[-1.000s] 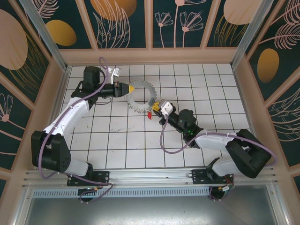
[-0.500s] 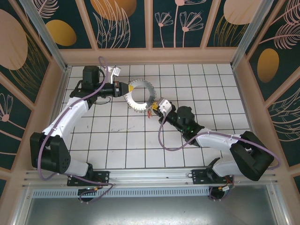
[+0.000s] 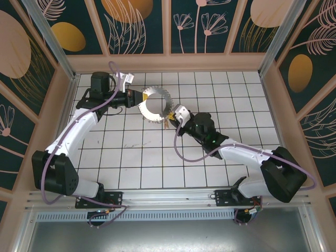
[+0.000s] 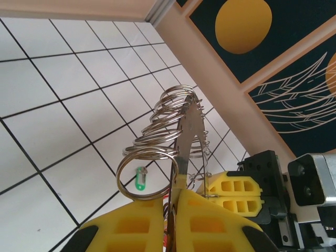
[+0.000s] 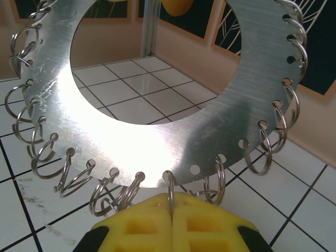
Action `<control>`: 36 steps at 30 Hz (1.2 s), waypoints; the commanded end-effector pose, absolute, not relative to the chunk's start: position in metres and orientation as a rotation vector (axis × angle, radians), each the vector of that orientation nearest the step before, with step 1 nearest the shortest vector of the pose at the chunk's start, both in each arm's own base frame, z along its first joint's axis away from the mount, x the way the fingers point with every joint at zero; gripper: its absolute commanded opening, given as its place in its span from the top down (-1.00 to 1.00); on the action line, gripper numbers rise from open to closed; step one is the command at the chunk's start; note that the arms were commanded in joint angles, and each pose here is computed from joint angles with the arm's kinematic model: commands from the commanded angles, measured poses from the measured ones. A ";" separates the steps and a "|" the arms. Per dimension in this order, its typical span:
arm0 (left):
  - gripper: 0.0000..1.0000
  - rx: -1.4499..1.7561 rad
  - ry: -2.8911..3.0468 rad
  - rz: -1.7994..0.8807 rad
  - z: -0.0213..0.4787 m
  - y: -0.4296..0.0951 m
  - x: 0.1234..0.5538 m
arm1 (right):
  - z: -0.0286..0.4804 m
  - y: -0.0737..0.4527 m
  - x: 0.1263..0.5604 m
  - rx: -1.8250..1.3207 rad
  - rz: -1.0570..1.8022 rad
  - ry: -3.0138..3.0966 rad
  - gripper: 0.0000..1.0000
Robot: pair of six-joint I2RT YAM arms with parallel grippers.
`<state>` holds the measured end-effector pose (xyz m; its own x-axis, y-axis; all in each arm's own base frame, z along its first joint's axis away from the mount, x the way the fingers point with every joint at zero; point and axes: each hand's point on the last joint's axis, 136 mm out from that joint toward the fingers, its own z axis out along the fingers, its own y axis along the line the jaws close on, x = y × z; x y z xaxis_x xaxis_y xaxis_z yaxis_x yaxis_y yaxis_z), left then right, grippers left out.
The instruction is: Put the keys on the keyring
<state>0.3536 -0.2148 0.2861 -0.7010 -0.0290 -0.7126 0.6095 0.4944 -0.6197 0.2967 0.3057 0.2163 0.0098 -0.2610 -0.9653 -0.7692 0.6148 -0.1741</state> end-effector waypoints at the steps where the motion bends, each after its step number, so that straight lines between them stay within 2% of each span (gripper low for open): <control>1: 1.00 0.558 2.021 -1.190 0.305 -0.216 0.339 | 0.255 0.308 0.300 -0.837 0.537 1.503 1.00; 7: 1.00 0.567 2.039 -1.085 0.306 -0.210 0.347 | 0.260 0.303 0.304 -0.813 0.495 1.501 1.00; 16: 1.00 0.585 2.085 -1.155 0.298 -0.221 0.341 | 0.273 0.294 0.307 -0.727 0.383 1.363 1.00; 24: 1.00 0.463 2.170 -1.124 0.279 -0.216 0.356 | 0.288 0.300 0.281 -0.787 0.559 1.206 1.00; 32: 1.00 0.447 2.209 -1.245 0.270 -0.226 0.354 | 0.295 0.281 0.284 -0.685 0.587 1.175 1.00; 36: 1.00 0.445 2.202 -1.323 0.273 -0.231 0.351 | 0.297 0.286 0.272 -0.750 0.649 1.130 1.00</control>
